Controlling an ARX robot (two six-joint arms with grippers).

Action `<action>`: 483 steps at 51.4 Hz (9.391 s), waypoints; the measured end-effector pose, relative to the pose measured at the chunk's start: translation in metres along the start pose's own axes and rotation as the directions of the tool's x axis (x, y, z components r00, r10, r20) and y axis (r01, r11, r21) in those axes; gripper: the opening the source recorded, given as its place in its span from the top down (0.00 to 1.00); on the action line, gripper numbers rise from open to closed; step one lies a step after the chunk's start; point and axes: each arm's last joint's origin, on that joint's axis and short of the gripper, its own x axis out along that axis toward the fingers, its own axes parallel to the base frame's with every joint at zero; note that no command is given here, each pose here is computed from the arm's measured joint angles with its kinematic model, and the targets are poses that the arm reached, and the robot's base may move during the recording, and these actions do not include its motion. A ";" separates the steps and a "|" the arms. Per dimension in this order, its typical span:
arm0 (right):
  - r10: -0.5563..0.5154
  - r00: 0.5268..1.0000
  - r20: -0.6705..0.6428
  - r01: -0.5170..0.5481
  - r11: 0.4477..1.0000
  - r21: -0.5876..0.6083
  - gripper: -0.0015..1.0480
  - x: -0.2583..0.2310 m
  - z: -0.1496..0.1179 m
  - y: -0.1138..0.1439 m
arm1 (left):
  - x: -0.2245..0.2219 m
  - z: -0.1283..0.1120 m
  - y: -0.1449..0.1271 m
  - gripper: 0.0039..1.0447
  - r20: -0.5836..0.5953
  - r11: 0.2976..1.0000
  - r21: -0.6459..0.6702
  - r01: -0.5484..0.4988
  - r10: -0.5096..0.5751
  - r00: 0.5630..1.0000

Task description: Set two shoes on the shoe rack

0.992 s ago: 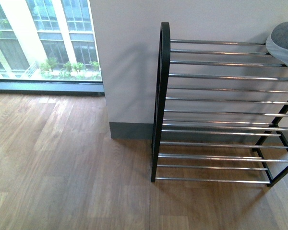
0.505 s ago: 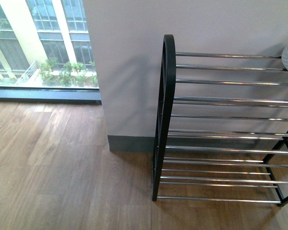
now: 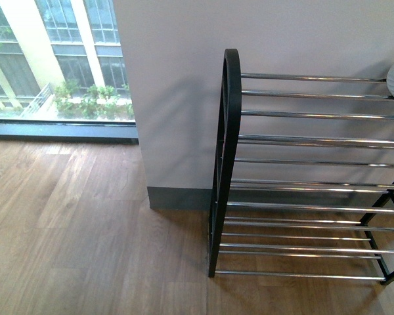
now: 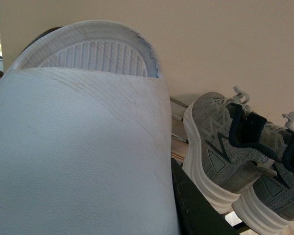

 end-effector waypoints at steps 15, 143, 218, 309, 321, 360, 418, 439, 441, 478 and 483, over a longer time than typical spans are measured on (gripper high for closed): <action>0.000 1.000 0.000 0.000 1.000 0.000 0.98 0.000 0.000 0.000 | 0.000 0.000 0.000 0.98 0.000 1.000 0.000 0.000 0.000 1.000; 0.064 0.939 -0.337 -0.048 0.997 0.056 0.09 0.207 0.030 -0.127 | 0.000 0.000 0.000 0.98 0.000 1.000 0.000 0.000 0.000 1.000; 0.065 0.988 0.139 -0.114 0.920 0.376 0.98 0.005 -0.010 -0.004 | 0.000 0.000 0.000 0.98 0.000 1.000 0.000 0.000 0.000 1.000; 0.048 0.986 0.160 -0.106 0.920 0.377 0.63 -0.039 -0.020 -0.005 | 0.000 0.000 0.000 0.98 0.000 1.000 0.000 0.000 0.000 1.000; 0.048 0.986 0.161 -0.107 0.920 0.377 0.18 -0.039 -0.020 -0.005 | 0.000 0.000 0.000 0.98 0.000 1.000 0.000 0.000 0.000 1.000; 0.048 0.986 0.163 -0.107 0.920 0.377 0.09 -0.040 -0.020 -0.005 | 0.098 0.097 -0.124 0.98 -0.118 0.806 -0.313 0.503 -0.558 0.821; 0.048 0.986 0.162 -0.107 0.920 0.377 0.09 -0.040 -0.020 -0.005 | 0.240 0.149 -0.340 0.98 -0.376 0.909 -0.193 0.370 -0.416 0.828; 0.048 0.986 0.162 -0.107 0.920 0.377 0.09 -0.040 -0.020 -0.005 | 0.244 0.162 -0.341 0.39 -0.289 0.776 -0.292 0.559 -0.629 0.722; 0.048 0.986 0.162 -0.107 0.920 0.377 0.09 -0.040 -0.020 -0.005 | 0.240 0.169 -0.336 0.30 -0.261 0.720 -0.339 0.605 -0.690 0.675; 0.048 0.986 0.162 -0.107 0.920 0.377 0.09 -0.040 -0.020 -0.005 | 0.123 0.172 -0.057 0.31 0.378 0.966 -0.175 0.190 -0.112 0.919; 0.049 0.986 0.162 -0.108 0.920 0.377 0.09 -0.040 -0.020 -0.005 | 0.098 0.144 -0.043 0.47 0.464 0.968 -0.159 0.192 -0.099 0.880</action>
